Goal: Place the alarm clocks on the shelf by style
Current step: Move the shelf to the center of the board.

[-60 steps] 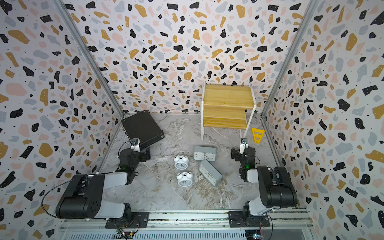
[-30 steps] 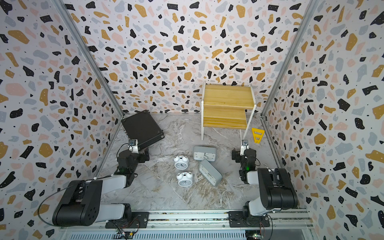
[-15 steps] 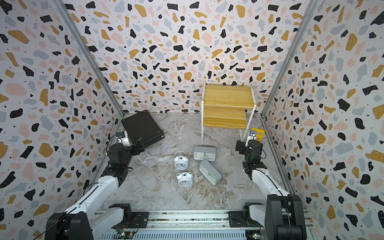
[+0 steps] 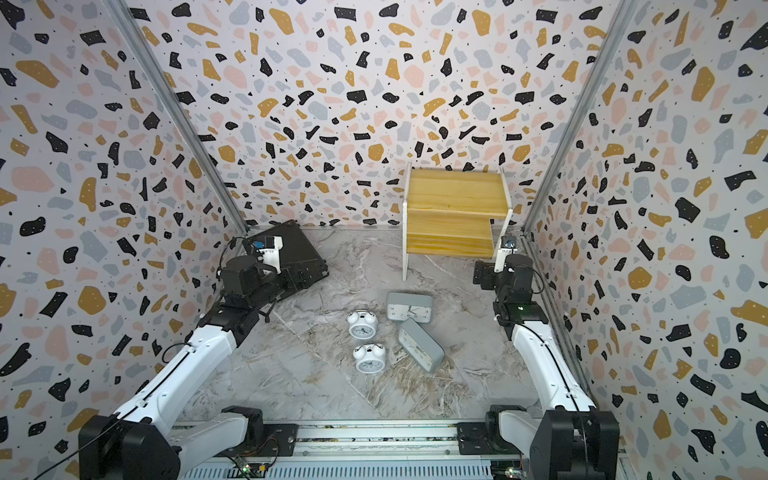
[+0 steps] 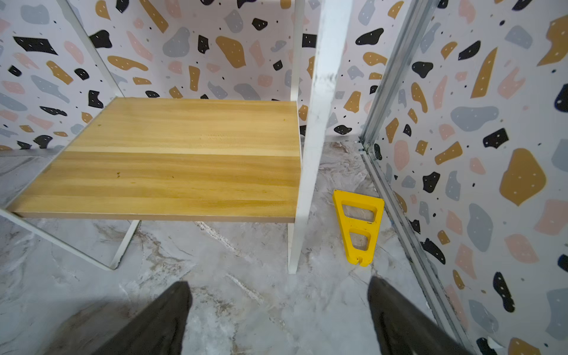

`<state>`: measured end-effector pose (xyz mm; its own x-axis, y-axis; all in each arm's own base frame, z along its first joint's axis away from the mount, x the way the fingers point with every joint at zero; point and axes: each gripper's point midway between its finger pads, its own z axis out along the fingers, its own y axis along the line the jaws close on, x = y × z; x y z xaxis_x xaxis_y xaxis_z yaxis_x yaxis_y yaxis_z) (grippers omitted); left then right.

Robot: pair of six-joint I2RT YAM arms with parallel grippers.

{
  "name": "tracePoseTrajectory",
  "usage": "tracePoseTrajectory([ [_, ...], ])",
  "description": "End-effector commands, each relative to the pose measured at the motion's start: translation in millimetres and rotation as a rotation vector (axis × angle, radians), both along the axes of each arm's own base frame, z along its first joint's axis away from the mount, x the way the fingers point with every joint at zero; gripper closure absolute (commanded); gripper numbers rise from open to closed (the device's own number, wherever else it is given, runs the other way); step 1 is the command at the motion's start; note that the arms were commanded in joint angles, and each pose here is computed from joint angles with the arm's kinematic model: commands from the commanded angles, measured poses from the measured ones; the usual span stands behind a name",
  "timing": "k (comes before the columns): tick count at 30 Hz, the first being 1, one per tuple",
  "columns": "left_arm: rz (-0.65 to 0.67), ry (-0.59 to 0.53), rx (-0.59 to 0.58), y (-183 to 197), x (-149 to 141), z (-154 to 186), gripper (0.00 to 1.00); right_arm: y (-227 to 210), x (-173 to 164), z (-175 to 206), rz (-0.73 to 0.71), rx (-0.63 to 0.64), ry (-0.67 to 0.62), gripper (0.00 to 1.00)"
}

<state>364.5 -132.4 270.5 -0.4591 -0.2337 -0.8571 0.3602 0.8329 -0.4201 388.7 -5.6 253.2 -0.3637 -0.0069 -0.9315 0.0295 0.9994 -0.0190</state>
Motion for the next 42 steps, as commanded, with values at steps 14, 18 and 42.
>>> tracePoseTrajectory([
  [14, -0.459, -0.078, 0.135, -173.0, 5.5, 35.0, 0.19, -12.4, 28.3, 63.6, 0.094, 0.049, -0.128, 0.19],
  [18, -0.515, -0.083, 0.131, -205.5, 20.5, 35.0, 0.24, -14.4, 38.6, 71.2, 0.105, 0.034, -0.149, 0.26],
  [42, -0.526, -0.153, 0.161, -261.5, 91.7, 33.2, 0.46, -18.2, 78.5, 68.5, 0.131, -0.013, -0.198, 0.39],
])
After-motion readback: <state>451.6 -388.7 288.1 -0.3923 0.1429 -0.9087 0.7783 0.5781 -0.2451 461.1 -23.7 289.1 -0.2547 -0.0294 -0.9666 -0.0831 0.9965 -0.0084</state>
